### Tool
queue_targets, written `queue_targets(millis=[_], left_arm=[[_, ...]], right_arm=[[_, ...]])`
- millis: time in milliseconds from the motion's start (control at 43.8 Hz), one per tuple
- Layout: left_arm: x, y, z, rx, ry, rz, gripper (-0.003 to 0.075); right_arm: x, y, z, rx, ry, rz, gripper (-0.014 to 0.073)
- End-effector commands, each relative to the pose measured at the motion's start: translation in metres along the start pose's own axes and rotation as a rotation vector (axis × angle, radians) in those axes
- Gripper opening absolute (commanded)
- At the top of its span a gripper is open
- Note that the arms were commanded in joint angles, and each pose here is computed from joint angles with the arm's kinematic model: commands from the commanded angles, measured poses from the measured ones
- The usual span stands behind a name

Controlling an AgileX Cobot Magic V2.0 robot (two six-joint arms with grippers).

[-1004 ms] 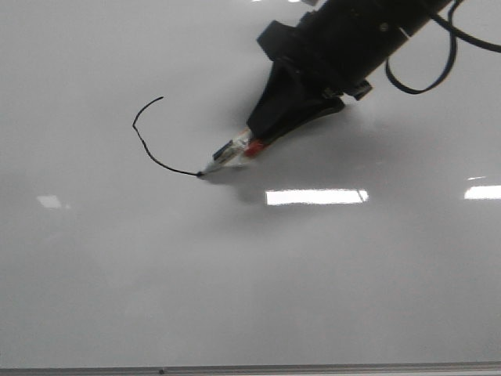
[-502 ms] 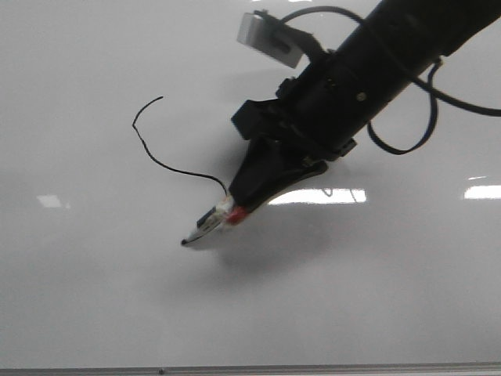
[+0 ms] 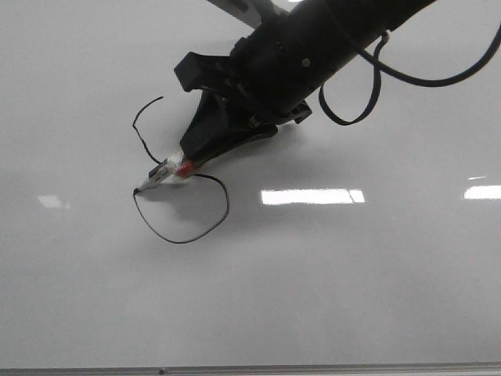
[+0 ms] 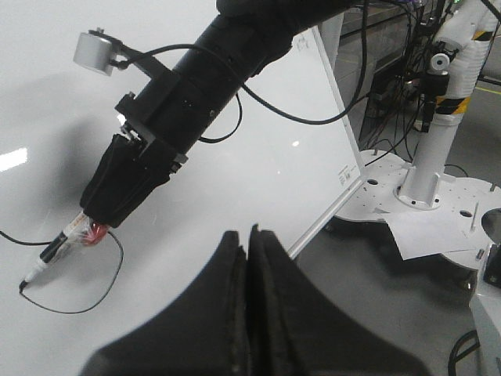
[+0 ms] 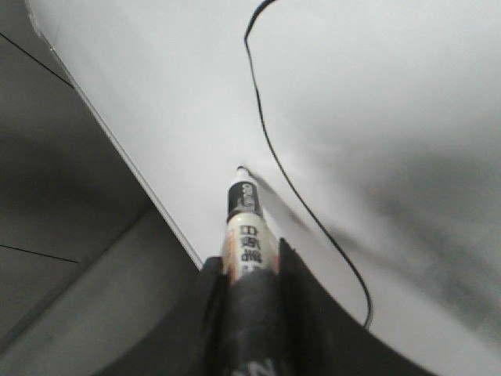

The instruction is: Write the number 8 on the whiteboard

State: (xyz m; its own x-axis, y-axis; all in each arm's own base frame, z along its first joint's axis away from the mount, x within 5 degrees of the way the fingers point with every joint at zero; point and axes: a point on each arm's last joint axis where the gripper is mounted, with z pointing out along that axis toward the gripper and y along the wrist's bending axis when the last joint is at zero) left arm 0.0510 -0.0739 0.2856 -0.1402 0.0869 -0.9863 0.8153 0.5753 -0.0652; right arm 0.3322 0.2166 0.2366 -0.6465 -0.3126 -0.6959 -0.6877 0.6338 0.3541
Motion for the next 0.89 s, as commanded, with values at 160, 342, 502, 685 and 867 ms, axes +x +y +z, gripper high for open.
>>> queue_targets(millis=[160,342,502,685,867], left_arm=[[-0.015,0.001,-0.001,-0.018,-0.087,-0.023,-0.0021],[-0.015,0.001,-0.001,-0.018,-0.087,-0.023,-0.0021],[-0.015,0.001,-0.001,-0.018,-0.087,-0.023,-0.0021],[-0.015,0.001,-0.001,-0.018,-0.087,-0.023,-0.0021],[-0.015,0.001,-0.001,-0.018,-0.087,-0.023,-0.0021]], right_arm=[[-0.038,-0.021,-0.069,0.142,-0.225,-0.01,-0.0061],[-0.042,-0.025,-0.083,0.168,-0.259,-0.007,-0.0061],[-0.052,-0.02,-0.085,0.162,-0.291,-0.021,-0.0061],[-0.067,-0.015,-0.09,0.143,-0.345,-0.017,-0.0061],[-0.076,-0.002,-0.074,0.087,-0.331,-0.046,-0.0061]])
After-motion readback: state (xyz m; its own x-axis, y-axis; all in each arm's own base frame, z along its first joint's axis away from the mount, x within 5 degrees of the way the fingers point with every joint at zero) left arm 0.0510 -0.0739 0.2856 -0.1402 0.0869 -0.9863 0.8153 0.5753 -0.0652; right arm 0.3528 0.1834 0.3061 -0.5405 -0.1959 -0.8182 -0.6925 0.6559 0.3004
